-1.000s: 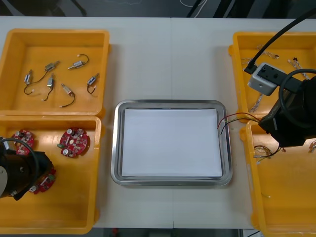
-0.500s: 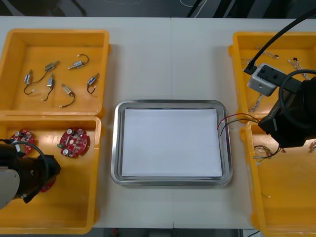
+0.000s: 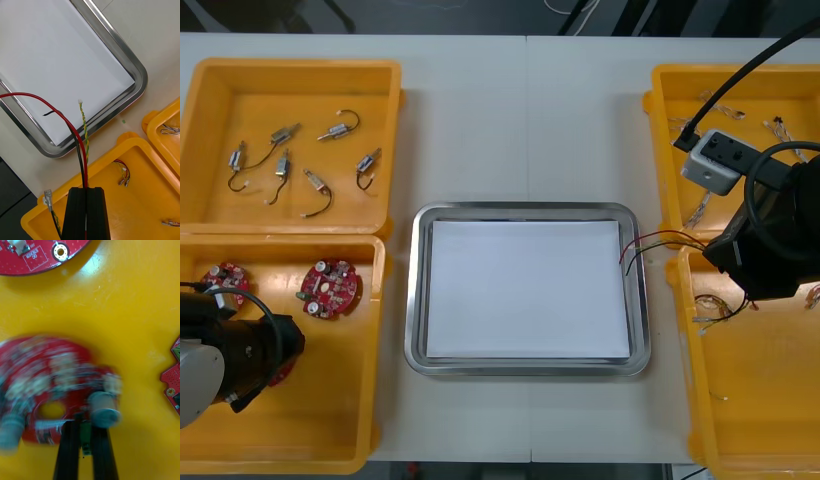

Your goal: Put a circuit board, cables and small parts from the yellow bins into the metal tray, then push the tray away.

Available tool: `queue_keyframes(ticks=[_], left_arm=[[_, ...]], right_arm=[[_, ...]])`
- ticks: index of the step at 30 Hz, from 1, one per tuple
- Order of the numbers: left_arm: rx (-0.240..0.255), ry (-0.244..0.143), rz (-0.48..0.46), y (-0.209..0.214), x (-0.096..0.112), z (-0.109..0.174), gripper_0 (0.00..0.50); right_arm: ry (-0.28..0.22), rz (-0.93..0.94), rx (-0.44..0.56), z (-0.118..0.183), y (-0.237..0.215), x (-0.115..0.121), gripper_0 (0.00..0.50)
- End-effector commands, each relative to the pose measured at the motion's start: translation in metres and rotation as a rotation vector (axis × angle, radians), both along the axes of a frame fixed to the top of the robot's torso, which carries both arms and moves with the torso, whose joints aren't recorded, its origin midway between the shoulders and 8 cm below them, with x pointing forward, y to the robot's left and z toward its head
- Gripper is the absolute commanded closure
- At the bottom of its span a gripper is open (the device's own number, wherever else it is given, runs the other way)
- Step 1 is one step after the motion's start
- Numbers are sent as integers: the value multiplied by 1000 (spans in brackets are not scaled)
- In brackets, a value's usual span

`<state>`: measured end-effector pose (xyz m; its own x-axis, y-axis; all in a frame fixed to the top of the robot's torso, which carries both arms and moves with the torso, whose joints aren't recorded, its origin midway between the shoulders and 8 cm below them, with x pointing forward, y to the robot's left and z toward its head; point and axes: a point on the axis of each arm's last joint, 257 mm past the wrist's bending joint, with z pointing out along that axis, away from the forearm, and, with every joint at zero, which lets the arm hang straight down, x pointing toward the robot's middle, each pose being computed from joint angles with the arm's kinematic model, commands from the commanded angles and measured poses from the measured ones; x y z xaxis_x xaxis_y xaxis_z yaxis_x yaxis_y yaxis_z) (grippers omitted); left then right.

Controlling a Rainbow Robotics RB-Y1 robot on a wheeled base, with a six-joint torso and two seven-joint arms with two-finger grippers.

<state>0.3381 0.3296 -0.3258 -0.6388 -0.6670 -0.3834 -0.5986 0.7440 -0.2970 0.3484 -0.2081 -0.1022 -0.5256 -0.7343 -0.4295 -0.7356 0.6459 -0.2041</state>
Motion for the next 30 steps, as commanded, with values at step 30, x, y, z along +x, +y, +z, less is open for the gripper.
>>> queue_keyframes(ticks=[30], left_arm=[[63,104,-69,29,-49,64,500]], right_arm=[[0,-26,-11,9,-9,5,500]])
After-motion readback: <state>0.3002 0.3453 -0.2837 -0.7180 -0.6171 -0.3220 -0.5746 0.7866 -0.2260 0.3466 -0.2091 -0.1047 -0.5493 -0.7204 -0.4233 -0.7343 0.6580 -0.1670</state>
